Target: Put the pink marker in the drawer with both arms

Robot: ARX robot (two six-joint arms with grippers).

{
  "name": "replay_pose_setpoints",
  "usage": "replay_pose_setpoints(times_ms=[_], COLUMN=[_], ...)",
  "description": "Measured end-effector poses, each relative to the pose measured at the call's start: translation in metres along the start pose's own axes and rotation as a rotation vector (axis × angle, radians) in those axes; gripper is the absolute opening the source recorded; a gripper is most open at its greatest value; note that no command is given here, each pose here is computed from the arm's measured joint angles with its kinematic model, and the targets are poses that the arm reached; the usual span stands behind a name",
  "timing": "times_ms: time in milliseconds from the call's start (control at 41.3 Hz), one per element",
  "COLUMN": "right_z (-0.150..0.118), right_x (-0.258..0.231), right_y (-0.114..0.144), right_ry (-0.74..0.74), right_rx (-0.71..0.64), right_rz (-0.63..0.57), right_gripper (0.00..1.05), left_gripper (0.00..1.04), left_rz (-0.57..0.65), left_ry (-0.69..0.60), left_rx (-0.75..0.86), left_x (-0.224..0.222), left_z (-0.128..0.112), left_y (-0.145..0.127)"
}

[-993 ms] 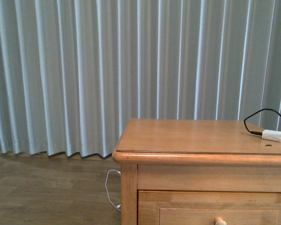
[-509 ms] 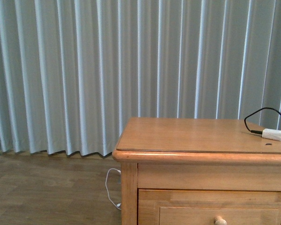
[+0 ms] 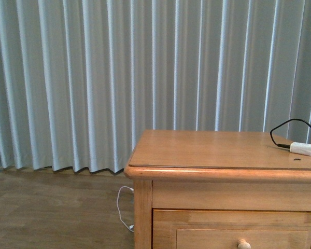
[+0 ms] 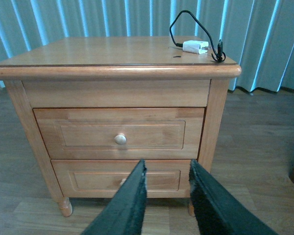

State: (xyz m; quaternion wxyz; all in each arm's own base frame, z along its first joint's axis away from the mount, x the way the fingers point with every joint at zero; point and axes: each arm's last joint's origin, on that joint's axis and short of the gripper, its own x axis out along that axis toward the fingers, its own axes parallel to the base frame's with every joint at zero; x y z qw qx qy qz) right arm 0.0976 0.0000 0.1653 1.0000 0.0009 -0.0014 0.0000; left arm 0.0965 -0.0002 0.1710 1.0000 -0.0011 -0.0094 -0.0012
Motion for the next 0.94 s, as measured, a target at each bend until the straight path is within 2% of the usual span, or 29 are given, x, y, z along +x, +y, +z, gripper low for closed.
replay_pose_setpoints(times_ms=[48,339,945], right_z=[0.0,0.0,0.0], right_x=[0.0,0.0,0.0], right_y=[0.0,0.0,0.0], right_ry=[0.0,0.0,0.0], right_rx=[0.0,0.0,0.001], right_rz=[0.0,0.0,0.0], right_gripper=[0.34,0.96,0.96], left_gripper=[0.98,0.98,0.98], left_rz=[0.0,0.0,0.0], left_ry=[0.0,0.0,0.0], left_rx=[0.0,0.0,0.0], left_x=[0.0,0.0,0.0], left_z=[0.0,0.0,0.0], left_y=[0.0,0.0,0.0])
